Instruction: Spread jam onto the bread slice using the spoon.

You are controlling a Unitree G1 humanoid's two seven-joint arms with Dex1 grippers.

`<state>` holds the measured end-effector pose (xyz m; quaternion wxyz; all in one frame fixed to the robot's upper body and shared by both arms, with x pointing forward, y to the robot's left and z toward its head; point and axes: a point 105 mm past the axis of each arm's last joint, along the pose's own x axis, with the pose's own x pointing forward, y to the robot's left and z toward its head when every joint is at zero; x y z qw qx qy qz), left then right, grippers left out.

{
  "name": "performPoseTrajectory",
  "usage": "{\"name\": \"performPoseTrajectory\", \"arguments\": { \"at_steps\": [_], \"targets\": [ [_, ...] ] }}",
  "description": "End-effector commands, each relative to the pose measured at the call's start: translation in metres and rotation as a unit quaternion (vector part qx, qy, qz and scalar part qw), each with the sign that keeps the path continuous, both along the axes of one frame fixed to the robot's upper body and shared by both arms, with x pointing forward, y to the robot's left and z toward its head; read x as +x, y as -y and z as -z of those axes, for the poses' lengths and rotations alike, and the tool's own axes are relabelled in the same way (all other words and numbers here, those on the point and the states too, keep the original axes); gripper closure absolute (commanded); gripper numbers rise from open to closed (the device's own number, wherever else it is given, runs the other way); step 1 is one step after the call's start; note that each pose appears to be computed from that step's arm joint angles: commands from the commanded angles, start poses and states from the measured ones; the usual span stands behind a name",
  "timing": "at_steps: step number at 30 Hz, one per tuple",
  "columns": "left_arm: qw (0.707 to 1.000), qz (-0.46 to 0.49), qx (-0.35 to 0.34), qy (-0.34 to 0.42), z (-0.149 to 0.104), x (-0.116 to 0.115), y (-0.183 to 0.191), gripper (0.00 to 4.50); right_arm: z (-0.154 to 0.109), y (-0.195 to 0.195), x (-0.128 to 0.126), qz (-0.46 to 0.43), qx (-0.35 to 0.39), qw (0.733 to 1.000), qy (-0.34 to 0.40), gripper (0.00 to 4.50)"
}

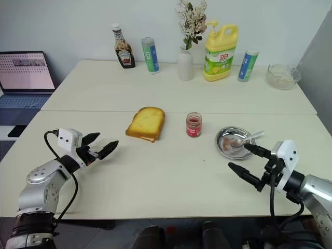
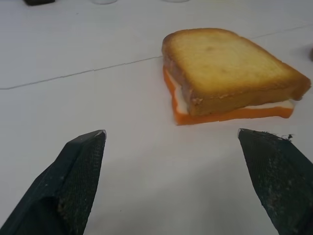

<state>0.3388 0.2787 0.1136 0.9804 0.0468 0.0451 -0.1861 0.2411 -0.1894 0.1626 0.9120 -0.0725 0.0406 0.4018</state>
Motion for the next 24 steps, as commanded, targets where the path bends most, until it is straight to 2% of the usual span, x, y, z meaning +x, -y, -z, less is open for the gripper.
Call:
{"name": "performPoseTrajectory", "arguments": {
  "at_steps": [1, 3, 6, 16, 21, 24],
  "targets": [
    [0.999, -0.008, -0.022, 0.024, -0.028, 0.017, 0.014, 0.00, -0.017, -0.014, -0.001, -0.029, -0.005, 0.999, 0.022, 0.04],
    [0.998, -0.004, -0.056, 0.023, -0.037, 0.023, 0.028, 0.00, -0.021, -0.020, -0.001, -0.041, -0.011, 0.999, 0.025, 0.04],
    [0.998, -0.004, -0.070, 0.006, -0.039, 0.031, 0.044, 0.00, -0.026, -0.029, -0.001, -0.057, -0.023, 0.998, 0.032, 0.04],
    [0.996, -0.024, -0.070, -0.043, -0.027, 0.063, 0.083, 0.00, -0.038, -0.045, 0.004, -0.080, -0.028, 0.995, 0.053, 0.04],
    [0.995, -0.032, -0.067, -0.065, -0.024, 0.067, 0.087, 0.00, -0.038, -0.046, 0.003, -0.084, -0.031, 0.995, 0.054, 0.04],
    [0.992, -0.044, -0.075, -0.091, -0.019, 0.066, 0.085, 0.61, -0.038, -0.048, 0.003, -0.090, -0.029, 0.994, 0.050, 0.00]
  ]
}}
